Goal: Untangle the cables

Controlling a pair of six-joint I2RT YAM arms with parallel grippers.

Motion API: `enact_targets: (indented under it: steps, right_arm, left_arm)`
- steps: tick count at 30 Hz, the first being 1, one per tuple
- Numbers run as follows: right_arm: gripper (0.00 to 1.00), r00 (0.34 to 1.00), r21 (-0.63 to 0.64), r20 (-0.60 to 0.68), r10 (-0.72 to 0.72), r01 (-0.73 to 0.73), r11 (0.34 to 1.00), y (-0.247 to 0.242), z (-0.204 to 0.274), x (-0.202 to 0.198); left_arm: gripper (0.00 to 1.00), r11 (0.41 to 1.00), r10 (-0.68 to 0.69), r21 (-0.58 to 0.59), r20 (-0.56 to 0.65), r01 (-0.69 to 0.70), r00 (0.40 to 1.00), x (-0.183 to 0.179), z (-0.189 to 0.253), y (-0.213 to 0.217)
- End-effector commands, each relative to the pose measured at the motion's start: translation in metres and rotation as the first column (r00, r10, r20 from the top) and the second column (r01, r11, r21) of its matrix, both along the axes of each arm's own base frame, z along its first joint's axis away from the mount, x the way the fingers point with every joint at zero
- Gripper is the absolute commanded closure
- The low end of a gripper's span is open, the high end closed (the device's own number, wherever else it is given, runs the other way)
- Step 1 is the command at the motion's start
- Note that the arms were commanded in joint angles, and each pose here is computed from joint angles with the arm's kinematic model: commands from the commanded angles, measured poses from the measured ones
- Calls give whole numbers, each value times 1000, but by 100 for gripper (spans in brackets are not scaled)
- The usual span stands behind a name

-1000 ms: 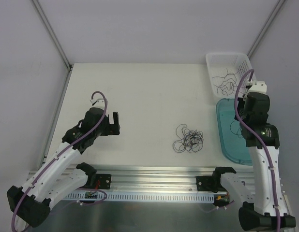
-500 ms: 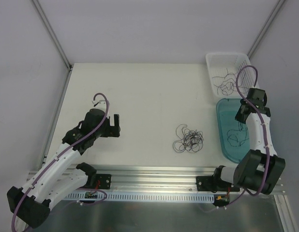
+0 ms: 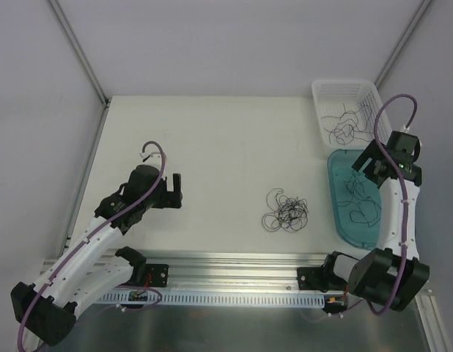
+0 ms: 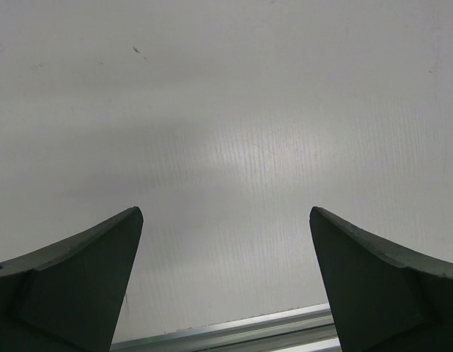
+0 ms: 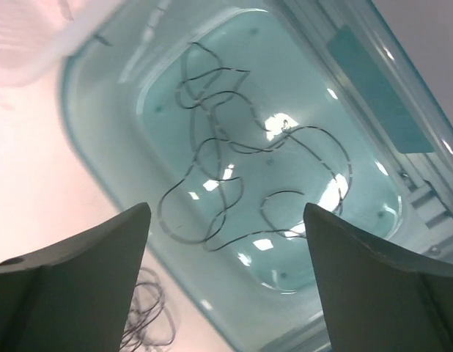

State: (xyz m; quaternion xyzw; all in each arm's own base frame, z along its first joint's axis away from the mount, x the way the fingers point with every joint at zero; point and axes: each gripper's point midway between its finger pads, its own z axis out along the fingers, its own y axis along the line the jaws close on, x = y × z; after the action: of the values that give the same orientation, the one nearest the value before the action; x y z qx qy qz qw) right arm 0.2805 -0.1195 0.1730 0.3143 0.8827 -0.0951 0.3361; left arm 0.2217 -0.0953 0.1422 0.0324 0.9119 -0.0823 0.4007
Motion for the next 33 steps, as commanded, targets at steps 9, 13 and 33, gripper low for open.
enact_targets:
  steps: [9,13,33]
  right_arm:
    - [7,882,138,175,437,-461,876,138,38,-18]
    - [8,842,187,139,521,-539,821,179,8,-34]
    - [59,428,209,-84,900,-875,436,397,-114,-45]
  left_arm:
    - [1,1000,-17,-7,-23,17,1000,1,-6,-3]
    - [1,1000,-12,-2,-26,12,1000,2,-7,-2]
    - [1,1000,-21,-4,-44,21,999,1,-11,-5]
